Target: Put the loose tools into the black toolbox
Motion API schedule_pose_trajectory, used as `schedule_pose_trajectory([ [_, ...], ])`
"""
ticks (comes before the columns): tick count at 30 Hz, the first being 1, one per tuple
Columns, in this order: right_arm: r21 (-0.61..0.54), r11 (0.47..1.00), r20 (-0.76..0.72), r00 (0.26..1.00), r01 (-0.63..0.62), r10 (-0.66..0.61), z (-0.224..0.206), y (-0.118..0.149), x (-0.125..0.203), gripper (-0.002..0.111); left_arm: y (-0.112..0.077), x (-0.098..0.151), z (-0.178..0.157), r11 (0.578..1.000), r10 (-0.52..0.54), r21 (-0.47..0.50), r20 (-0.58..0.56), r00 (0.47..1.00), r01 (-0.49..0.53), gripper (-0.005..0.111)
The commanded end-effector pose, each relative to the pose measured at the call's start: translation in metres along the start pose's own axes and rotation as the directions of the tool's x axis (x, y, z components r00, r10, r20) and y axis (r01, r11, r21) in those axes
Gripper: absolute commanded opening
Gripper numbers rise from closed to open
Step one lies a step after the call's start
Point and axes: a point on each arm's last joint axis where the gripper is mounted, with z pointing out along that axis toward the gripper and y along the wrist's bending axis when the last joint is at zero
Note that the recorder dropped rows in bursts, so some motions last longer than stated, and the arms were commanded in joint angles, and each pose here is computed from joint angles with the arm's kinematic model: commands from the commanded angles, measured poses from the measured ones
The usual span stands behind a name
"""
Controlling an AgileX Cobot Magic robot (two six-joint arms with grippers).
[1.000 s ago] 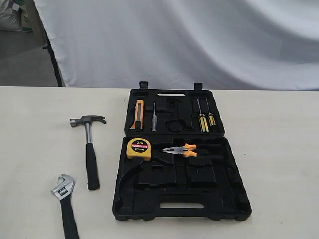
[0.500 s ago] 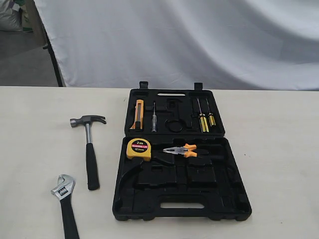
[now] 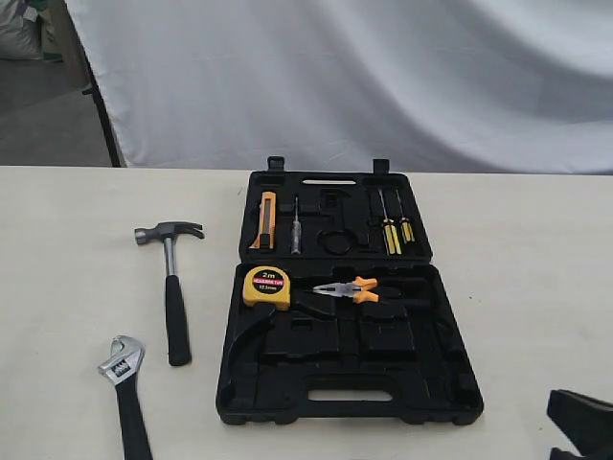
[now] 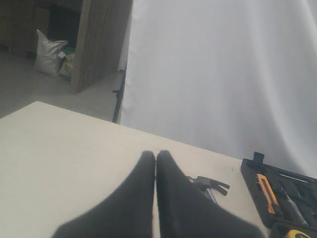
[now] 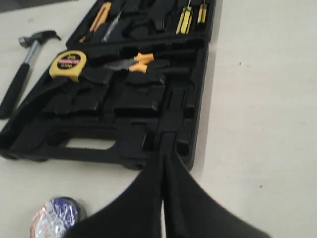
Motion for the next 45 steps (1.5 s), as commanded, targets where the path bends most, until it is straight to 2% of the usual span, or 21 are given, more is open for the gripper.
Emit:
schedule_pose_trajectory([
  [1, -0.022, 0.999, -0.122, 0.992, 0.037, -0.04, 0.019, 0.009, 0.0, 0.0, 0.001, -0.002, 0.0, 1.0, 0.0, -0.021, 0.02, 1.0, 0.001, 0.001],
  [12, -0.232, 0.963, -0.288, 0.936, 0.137, -0.202, 0.06, 0.073, 0.004, 0.002, 0.001, -0.002, 0.0, 1.0, 0.0, -0.021, 0.02, 1.0, 0.001, 0.001],
  [19, -0.256, 0.948, -0.365, 0.889, 0.189, -0.276, 0.092, 0.101, 0.004, 0.046, 0.001, -0.002, 0.0, 1.0, 0.0, -0.021, 0.02, 1.0, 0.001, 0.001],
  [21, -0.262, 0.938, -0.397, 0.861, 0.227, -0.319, 0.099, 0.102, 0.008, 0.055, 0.001, -0.002, 0.0, 1.0, 0.0, -0.021, 0.02, 1.0, 0.001, 0.001],
  [26, -0.276, 0.916, -0.47, 0.791, 0.29, -0.392, 0.108, 0.101, 0.02, 0.067, 0.001, -0.002, 0.0, 1.0, 0.0, -0.021, 0.02, 1.0, 0.001, 0.001],
  [28, -0.308, 0.887, -0.464, 0.76, 0.343, -0.455, 0.108, 0.1, 0.022, 0.067, 0.001, -0.002, 0.0, 1.0, 0.0, -0.021, 0.02, 1.0, 0.001, 0.001],
  [33, -0.313, 0.882, -0.462, 0.755, 0.352, -0.465, 0.108, 0.1, 0.022, 0.067, 0.001, -0.002, 0.0, 1.0, 0.0, -0.021, 0.02, 1.0, 0.001, 0.001],
  [39, -0.379, 0.824, -0.412, 0.721, 0.421, -0.557, 0.107, 0.111, 0.021, 0.067, 0.001, -0.002, 0.0, 1.0, 0.0, -0.021, 0.02, 1.0, 0.001, 0.001],
  [45, -0.386, 0.812, -0.4, 0.714, 0.437, -0.574, 0.107, 0.11, 0.021, 0.067, 0.001, -0.002, 0.0, 1.0, 0.0, -0.021, 0.02, 1.0, 0.001, 0.001],
])
